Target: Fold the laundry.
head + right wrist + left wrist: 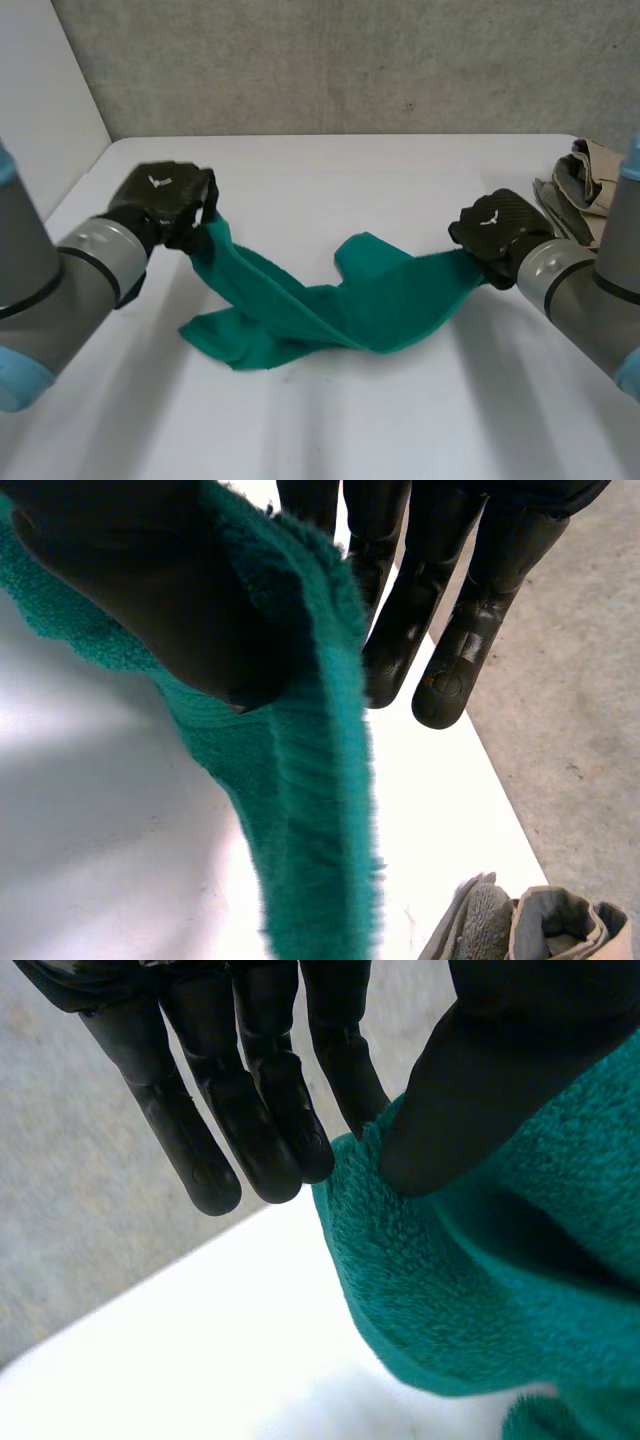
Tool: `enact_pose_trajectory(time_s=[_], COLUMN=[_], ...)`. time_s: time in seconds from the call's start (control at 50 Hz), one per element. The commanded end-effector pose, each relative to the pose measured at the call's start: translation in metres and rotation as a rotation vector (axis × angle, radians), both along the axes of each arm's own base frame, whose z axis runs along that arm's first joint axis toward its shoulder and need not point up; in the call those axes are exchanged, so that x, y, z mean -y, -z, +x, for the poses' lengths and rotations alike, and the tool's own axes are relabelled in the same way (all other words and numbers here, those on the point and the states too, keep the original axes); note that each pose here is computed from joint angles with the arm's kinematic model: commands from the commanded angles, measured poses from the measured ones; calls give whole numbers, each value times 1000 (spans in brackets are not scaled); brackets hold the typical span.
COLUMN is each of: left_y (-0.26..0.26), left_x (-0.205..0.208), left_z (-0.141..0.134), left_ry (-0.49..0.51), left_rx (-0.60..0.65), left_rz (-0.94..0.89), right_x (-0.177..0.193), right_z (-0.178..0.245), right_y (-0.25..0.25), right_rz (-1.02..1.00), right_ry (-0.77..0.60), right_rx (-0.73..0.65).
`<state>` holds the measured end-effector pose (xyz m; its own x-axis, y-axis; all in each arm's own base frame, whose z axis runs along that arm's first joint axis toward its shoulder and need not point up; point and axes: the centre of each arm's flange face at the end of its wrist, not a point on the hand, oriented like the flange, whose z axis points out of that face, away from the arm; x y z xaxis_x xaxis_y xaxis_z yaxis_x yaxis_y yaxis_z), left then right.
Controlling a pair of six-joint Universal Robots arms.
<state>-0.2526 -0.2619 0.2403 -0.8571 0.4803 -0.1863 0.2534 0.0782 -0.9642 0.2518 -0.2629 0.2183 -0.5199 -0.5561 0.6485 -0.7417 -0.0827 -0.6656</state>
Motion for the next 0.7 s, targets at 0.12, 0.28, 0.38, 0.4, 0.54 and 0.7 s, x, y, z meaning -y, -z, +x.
enact_pose_trajectory(time_s=[0.12, 0.28, 0.38, 0.4, 0.54, 0.7], left_y=[-51, -173, -169, -161, -74, 17], left_x=[91, 108, 108, 109, 112, 96], left_z=[-35, -29, -30, -29, -22, -14], left_ry=[-29, -183, -189, -189, -186, -148], left_rx=[-33, -300, -322, -310, -198, -118], left_rz=[-455, -974, -1001, -979, -749, -485], right_x=[84, 110, 112, 113, 108, 101], right_z=[56, 67, 66, 66, 62, 59], right_y=[-74, -188, -187, -178, -113, -9], right_rz=[-439, -991, -1003, -966, -724, -452], right_ry=[24, 38, 46, 46, 31, -58], right_rx=[131, 397, 402, 385, 264, 150])
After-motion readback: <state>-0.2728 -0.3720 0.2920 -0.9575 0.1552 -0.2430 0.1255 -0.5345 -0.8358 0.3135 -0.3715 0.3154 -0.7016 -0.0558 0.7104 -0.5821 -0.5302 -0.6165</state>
